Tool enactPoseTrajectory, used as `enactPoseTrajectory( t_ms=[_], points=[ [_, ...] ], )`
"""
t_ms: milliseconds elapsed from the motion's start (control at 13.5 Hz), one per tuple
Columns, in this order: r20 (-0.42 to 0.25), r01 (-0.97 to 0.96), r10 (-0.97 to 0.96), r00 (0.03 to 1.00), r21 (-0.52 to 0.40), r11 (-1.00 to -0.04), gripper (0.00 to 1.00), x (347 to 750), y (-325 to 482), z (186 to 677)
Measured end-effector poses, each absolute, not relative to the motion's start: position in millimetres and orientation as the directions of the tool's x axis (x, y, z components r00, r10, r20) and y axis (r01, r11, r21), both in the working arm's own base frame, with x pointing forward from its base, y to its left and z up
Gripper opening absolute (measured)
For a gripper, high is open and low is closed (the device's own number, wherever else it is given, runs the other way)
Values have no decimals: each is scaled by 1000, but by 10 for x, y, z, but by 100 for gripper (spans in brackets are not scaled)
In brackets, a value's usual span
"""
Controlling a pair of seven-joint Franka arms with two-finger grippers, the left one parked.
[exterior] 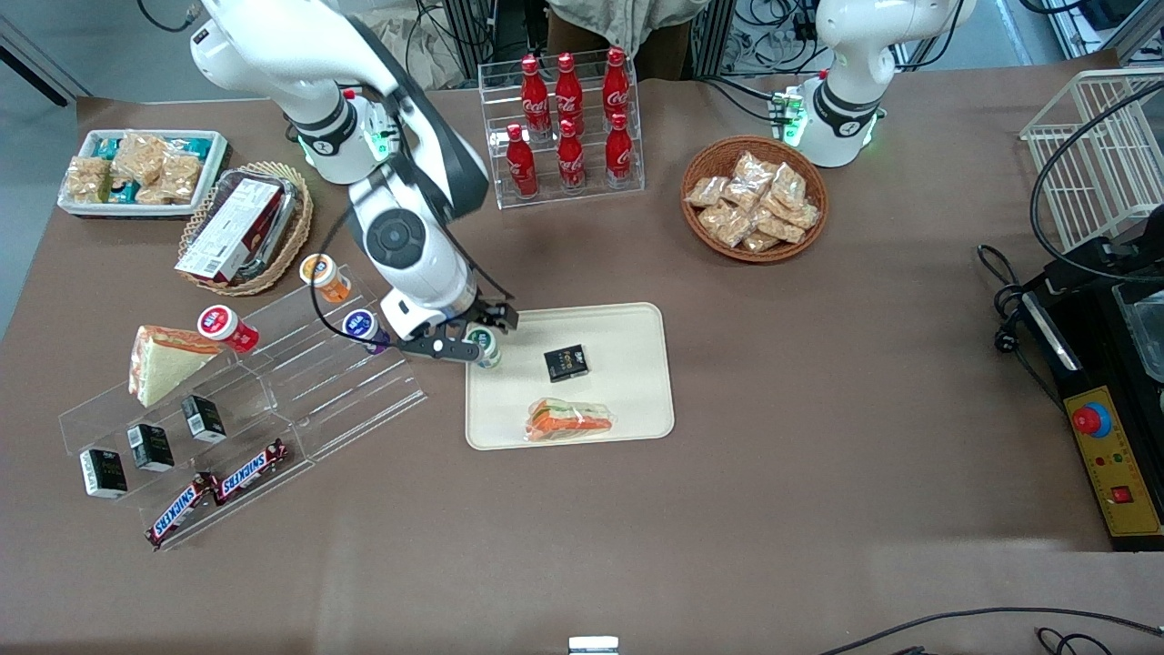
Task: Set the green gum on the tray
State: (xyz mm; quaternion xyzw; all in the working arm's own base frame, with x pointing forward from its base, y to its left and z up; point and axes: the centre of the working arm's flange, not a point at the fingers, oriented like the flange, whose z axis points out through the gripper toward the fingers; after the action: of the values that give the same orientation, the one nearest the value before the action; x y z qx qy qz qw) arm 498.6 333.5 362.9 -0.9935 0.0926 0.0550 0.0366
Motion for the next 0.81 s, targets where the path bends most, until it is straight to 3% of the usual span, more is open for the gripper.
enactPoseTrajectory(
  t_ms=[444,593,815],
  points=[
    [-114,-131,-118,986,-115,-985,100,4761,3120,5797],
    [-79,-71,-62,995,-128,-989,100,4817,2657,6206],
    [-27,55,59,998,-138,-989,100,5076,1567,6431]
  ],
)
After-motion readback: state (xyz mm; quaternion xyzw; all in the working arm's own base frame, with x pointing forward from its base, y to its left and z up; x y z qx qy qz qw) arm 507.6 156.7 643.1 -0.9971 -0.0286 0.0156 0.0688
